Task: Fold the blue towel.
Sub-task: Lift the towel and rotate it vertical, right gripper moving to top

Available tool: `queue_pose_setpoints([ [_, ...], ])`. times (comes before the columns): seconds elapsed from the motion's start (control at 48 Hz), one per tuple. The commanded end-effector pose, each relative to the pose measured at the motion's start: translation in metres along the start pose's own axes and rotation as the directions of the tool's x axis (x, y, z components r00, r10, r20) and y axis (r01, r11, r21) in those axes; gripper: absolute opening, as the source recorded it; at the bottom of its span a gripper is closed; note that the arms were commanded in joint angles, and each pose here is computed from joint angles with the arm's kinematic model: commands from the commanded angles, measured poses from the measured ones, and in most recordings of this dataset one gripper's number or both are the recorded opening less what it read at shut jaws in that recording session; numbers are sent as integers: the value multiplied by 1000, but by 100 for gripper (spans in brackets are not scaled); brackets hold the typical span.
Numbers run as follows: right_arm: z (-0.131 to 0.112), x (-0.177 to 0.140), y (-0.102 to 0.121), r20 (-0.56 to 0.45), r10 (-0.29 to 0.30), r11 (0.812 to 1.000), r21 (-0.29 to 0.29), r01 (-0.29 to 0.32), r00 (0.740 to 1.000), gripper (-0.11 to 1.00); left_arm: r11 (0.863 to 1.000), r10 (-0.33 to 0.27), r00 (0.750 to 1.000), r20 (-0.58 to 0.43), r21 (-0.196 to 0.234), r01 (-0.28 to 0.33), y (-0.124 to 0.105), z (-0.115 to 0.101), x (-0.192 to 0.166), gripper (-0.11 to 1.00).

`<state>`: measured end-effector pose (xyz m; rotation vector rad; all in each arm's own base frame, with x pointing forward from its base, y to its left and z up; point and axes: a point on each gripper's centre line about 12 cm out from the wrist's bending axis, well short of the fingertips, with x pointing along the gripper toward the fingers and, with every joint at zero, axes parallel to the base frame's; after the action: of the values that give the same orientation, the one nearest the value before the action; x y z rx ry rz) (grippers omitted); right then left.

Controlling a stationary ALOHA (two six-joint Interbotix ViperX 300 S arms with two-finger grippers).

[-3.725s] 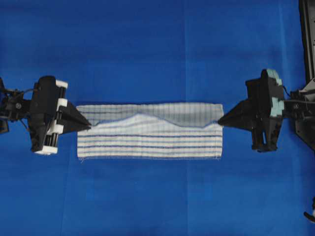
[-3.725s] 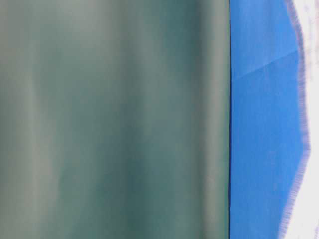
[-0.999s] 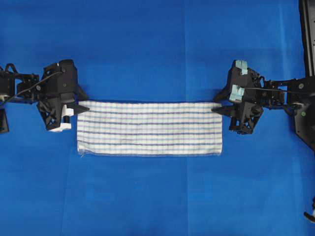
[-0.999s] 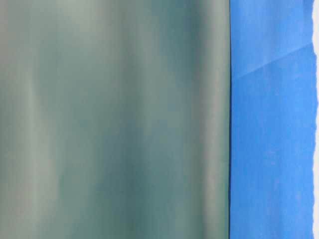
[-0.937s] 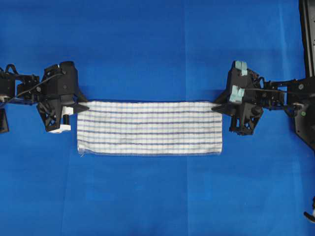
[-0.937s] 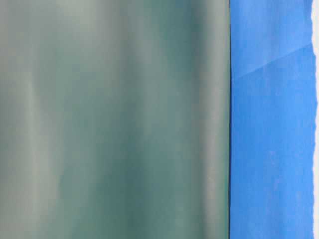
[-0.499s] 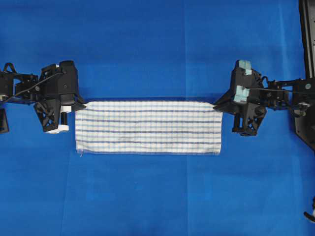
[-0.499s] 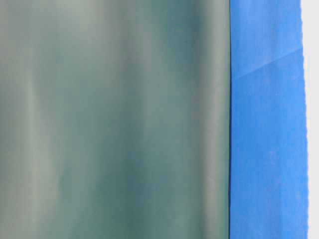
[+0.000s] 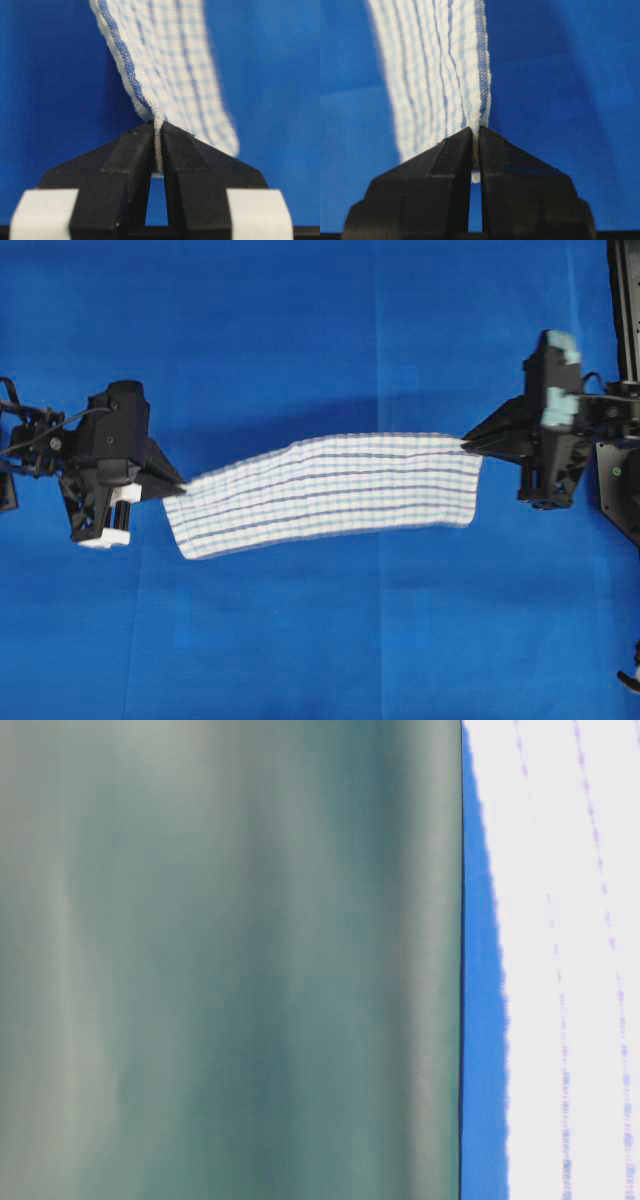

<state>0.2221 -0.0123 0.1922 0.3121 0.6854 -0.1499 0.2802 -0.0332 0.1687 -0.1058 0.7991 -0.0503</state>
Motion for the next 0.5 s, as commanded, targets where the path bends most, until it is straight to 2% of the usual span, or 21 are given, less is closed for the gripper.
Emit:
queue_pose_setpoints([
  [0.0,8,-8,3,31,10,1000,-2,-10,999,-4,1000,-23,998,50,-19,24,-8,16,-5,3],
  [0.187,16,-9,-6,51,-25,1000,17,24,998,-4,991,-56,995,86,-117,66,-22,32,2,3],
  [0.354,36,-7,-30,79,-124,992,50,120,989,-4,978,-78,990,116,-187,98,-35,56,16,3],
  [0.479,55,-7,-52,105,-207,977,71,200,973,-4,973,-93,987,131,-199,118,-45,74,27,3],
])
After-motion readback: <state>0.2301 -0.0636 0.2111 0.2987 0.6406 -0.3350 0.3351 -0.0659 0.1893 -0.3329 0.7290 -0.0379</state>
